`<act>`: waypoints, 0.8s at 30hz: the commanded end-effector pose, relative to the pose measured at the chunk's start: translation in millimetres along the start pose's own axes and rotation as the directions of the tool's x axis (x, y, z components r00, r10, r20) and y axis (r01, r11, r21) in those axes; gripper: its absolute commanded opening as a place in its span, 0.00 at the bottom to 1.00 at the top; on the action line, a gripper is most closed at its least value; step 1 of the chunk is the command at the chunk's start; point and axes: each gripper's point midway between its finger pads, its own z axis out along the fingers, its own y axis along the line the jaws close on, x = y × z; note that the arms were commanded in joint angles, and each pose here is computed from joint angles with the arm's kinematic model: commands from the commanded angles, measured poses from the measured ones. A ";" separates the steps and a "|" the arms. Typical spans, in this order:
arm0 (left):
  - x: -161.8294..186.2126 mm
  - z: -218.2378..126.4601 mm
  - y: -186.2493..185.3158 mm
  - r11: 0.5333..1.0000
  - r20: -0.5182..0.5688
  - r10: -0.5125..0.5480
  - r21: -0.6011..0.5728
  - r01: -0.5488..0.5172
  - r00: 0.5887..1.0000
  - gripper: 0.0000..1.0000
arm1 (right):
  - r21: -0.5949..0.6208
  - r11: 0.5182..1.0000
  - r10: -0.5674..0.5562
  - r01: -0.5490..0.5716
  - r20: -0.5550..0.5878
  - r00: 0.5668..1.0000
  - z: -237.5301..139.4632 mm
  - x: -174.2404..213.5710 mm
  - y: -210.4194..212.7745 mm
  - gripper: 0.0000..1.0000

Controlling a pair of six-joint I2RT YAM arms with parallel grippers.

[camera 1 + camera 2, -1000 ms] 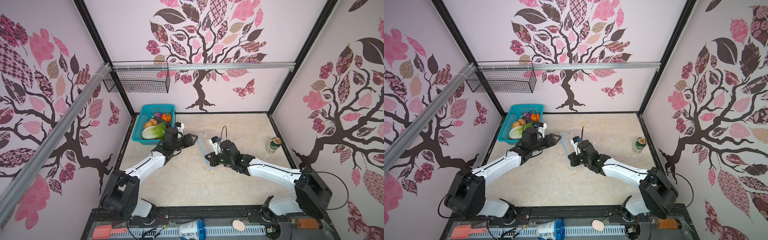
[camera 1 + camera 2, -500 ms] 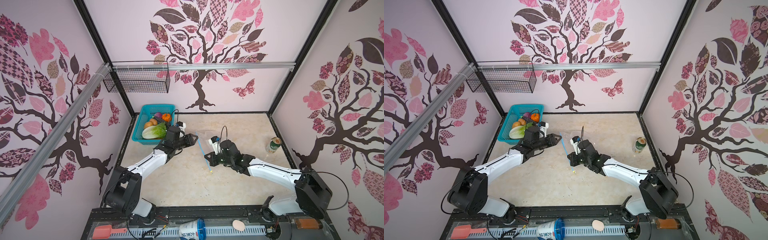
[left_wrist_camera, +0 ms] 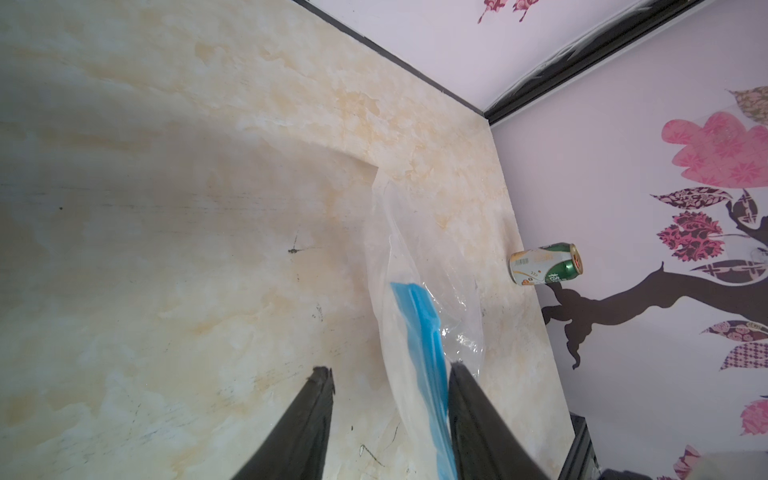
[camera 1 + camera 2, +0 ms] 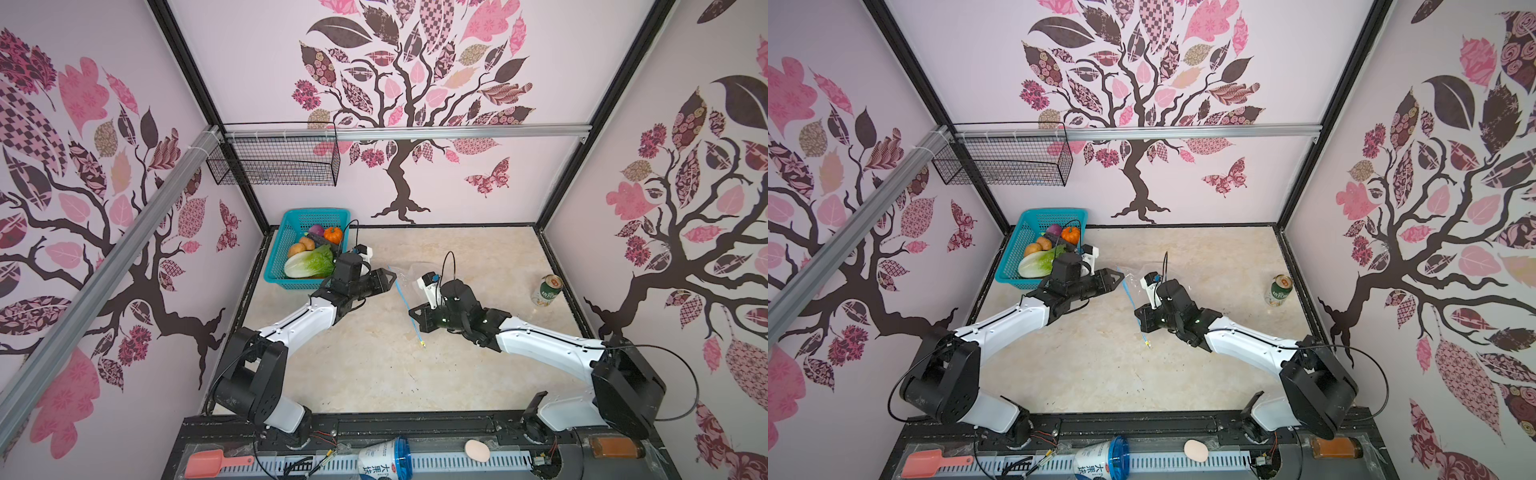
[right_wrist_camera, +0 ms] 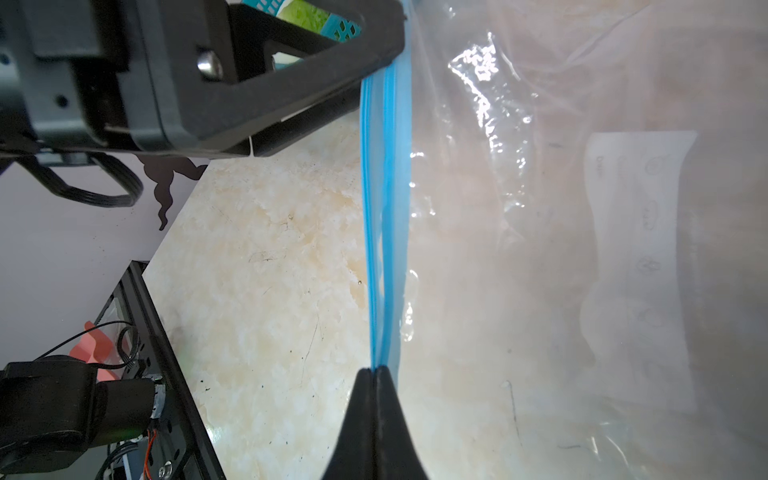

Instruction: Place the food in the zip-top bag and seal the zipper

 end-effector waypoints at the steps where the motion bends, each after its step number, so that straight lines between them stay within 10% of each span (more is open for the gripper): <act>1: -15.2 2.9 -19.7 0.999 0.026 0.001 0.051 -0.003 1.000 0.46 | -0.029 0.999 -0.029 0.030 0.029 0.999 -3.5 -10.5 7.8 0.00; 12: -9.5 10.9 -23.1 0.998 -0.015 0.014 0.068 -0.013 1.000 0.01 | -0.073 0.996 -0.059 0.060 0.005 0.998 1.0 -5.4 13.6 0.00; 24: -3.4 -1.4 -26.1 0.997 -0.022 0.011 0.077 -0.010 1.000 0.00 | -0.010 0.995 -0.098 0.098 -0.003 0.995 -10.9 -18.8 13.2 0.33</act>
